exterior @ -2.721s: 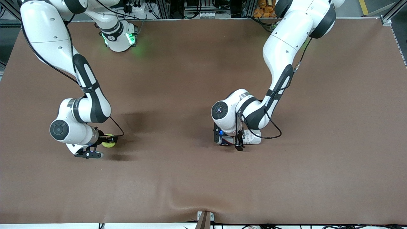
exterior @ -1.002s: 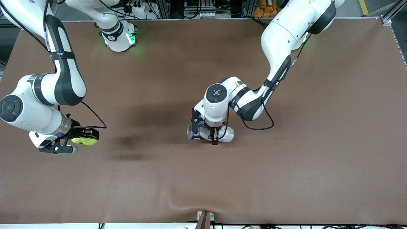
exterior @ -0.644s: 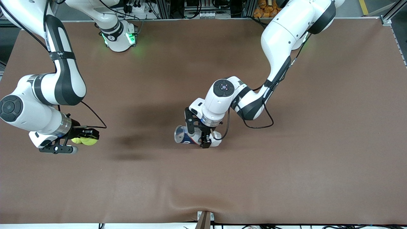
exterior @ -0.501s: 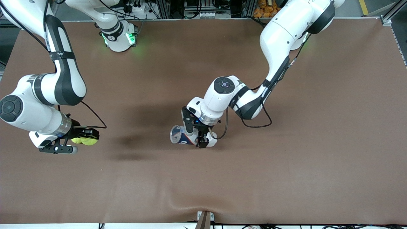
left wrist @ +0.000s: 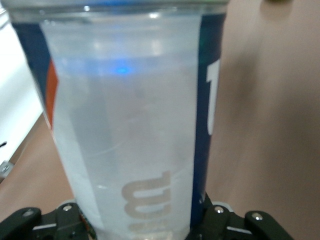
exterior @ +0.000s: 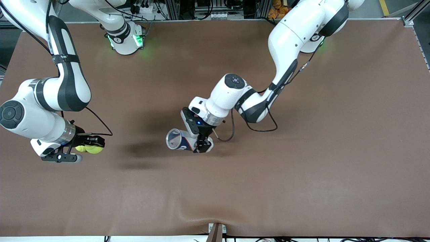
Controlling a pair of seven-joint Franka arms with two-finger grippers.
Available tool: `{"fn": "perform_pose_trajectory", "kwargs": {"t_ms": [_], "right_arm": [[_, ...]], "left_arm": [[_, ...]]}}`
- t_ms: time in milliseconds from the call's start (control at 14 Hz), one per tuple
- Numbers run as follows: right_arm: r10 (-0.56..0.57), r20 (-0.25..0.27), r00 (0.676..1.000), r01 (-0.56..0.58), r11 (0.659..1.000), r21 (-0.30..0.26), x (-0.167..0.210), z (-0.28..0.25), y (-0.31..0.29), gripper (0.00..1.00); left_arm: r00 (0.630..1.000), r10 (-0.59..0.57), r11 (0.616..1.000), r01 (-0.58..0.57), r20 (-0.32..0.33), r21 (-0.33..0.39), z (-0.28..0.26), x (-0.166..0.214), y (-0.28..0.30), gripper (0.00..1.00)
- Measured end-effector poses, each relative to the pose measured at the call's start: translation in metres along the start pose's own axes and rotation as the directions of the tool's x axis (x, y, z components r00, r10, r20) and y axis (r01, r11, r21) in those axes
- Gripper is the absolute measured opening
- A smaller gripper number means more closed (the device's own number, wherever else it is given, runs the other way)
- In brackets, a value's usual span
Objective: Insert tennis ball vertically with right arm
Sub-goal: 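Lift the tube upright with the left gripper, opening toward the right gripper, then carry the held ball with the right gripper over the tube opening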
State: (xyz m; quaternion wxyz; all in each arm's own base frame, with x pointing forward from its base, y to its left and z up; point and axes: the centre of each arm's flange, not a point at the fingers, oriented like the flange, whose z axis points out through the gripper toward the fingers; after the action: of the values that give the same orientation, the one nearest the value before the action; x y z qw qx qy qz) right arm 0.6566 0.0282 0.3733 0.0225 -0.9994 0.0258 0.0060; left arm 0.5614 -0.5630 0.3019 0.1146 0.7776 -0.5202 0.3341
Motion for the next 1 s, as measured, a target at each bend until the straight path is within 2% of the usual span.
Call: {"fn": "perform_pose_trajectory", "kwargs": {"t_ms": [143, 430, 788, 1002], "right_arm": [[0.0, 0.0, 1.0, 0.0, 1.0, 0.0, 0.0, 0.0, 0.0, 0.67], [0.004, 0.0, 1.0, -0.004, 1.0, 0.0, 0.0, 0.0, 0.0, 0.67], [0.003, 0.0, 1.0, -0.003, 1.0, 0.0, 0.0, 0.0, -0.001, 0.67], [0.0, -0.001, 1.0, 0.0, 1.0, 0.001, 0.0, -0.001, -0.004, 0.67]], "left_arm": [[0.995, -0.016, 1.0, 0.017, -0.098, 0.011, 0.005, -0.001, 0.01, 0.74], [0.962, -0.049, 0.998, 0.058, -0.268, 0.028, 0.03, -0.033, 0.021, 0.74], [0.917, -0.103, 0.993, 0.12, -0.386, 0.02, 0.044, -0.051, 0.045, 0.74], [0.904, -0.141, 0.987, 0.16, -0.403, 0.014, 0.057, -0.071, 0.053, 0.75]]}}
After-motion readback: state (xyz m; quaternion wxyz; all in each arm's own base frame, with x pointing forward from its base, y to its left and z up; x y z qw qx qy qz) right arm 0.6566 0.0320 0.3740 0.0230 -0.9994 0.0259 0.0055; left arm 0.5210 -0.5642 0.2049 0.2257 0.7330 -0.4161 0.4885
